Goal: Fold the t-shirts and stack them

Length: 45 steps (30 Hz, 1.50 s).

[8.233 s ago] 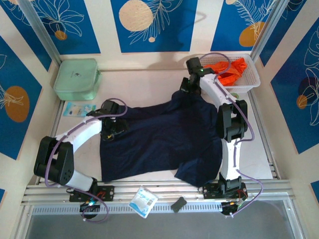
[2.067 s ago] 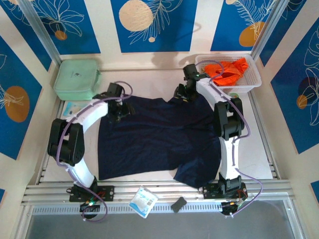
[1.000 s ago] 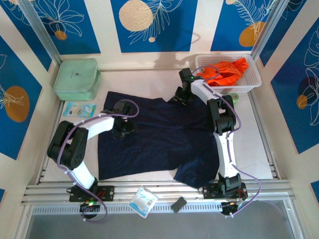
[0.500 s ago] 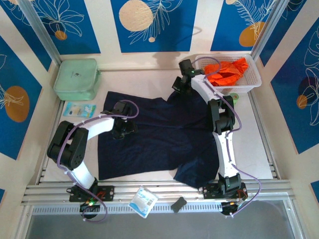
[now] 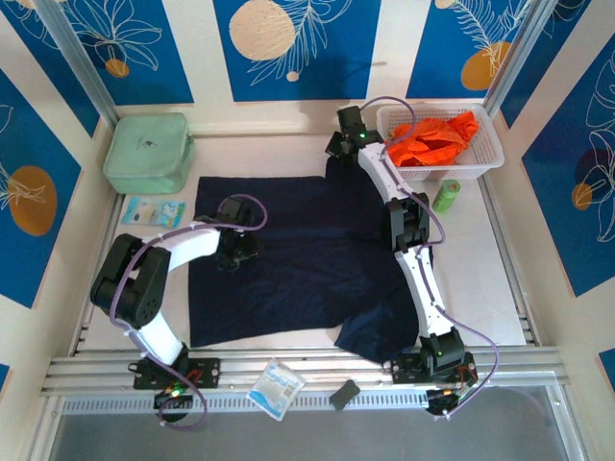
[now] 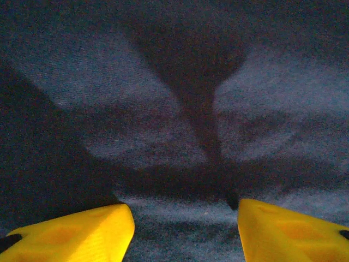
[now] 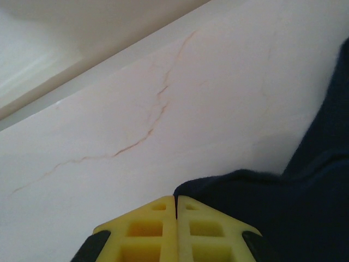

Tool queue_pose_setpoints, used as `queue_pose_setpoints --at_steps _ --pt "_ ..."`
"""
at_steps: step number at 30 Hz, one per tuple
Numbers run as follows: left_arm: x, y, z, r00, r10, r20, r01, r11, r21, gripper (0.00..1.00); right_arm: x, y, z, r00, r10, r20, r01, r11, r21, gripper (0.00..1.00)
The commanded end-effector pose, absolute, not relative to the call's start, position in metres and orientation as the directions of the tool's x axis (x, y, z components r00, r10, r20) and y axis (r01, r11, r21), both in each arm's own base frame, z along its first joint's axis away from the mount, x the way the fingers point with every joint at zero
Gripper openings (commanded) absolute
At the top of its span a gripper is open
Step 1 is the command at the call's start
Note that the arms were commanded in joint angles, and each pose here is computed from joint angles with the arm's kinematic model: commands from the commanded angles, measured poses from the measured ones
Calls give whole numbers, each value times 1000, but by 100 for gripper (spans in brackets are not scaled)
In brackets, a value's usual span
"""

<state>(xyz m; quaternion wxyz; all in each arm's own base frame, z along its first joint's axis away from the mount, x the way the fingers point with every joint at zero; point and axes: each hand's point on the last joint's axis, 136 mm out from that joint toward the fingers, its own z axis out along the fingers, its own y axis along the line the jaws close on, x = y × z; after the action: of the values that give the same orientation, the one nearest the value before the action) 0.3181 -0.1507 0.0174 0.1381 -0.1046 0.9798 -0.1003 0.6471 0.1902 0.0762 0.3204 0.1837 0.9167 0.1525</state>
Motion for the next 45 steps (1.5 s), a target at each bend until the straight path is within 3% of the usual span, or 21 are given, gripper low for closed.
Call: queue_pose_setpoints --at_steps 1,15,16,19,22,27,33,36,39,41,45 --pt "286 -128 -23 -966 -226 -129 -218 973 -73 59 666 180 85 -651 432 -624 236 896 375 0" --pt "313 -131 -25 -970 -202 -137 -201 979 -23 60 705 217 111 -527 375 -763 7 900 437 0" --pt "314 -130 -25 -970 -199 -140 -199 980 -16 60 705 218 114 -522 371 -768 -2 900 435 3" --pt "318 -123 -21 -967 -204 -152 -206 979 -4 61 706 222 127 -511 351 -785 -40 902 430 29" --pt "325 -115 -14 -963 -207 -175 -211 977 7 62 701 226 152 -509 319 -799 -84 906 415 46" --pt "340 -106 21 -947 -196 -255 -203 979 3 71 667 226 210 -543 214 -812 -132 933 334 56" --pt "354 -88 91 -903 -163 -399 -191 981 31 85 565 191 210 -720 75 -690 -26 991 134 52" --pt "347 -76 114 -885 -173 -433 -203 979 24 87 483 168 181 -820 88 -566 12 991 136 36" --pt "327 -69 122 -890 -170 -423 -201 979 29 86 391 144 143 -908 124 -401 69 986 149 13" --pt "306 -64 115 -911 -180 -370 -209 977 40 77 327 132 113 -950 125 -285 94 988 122 0" --pt "266 -57 80 -932 -269 -242 -271 962 -24 45 234 129 67 -987 136 -84 126 986 113 0"
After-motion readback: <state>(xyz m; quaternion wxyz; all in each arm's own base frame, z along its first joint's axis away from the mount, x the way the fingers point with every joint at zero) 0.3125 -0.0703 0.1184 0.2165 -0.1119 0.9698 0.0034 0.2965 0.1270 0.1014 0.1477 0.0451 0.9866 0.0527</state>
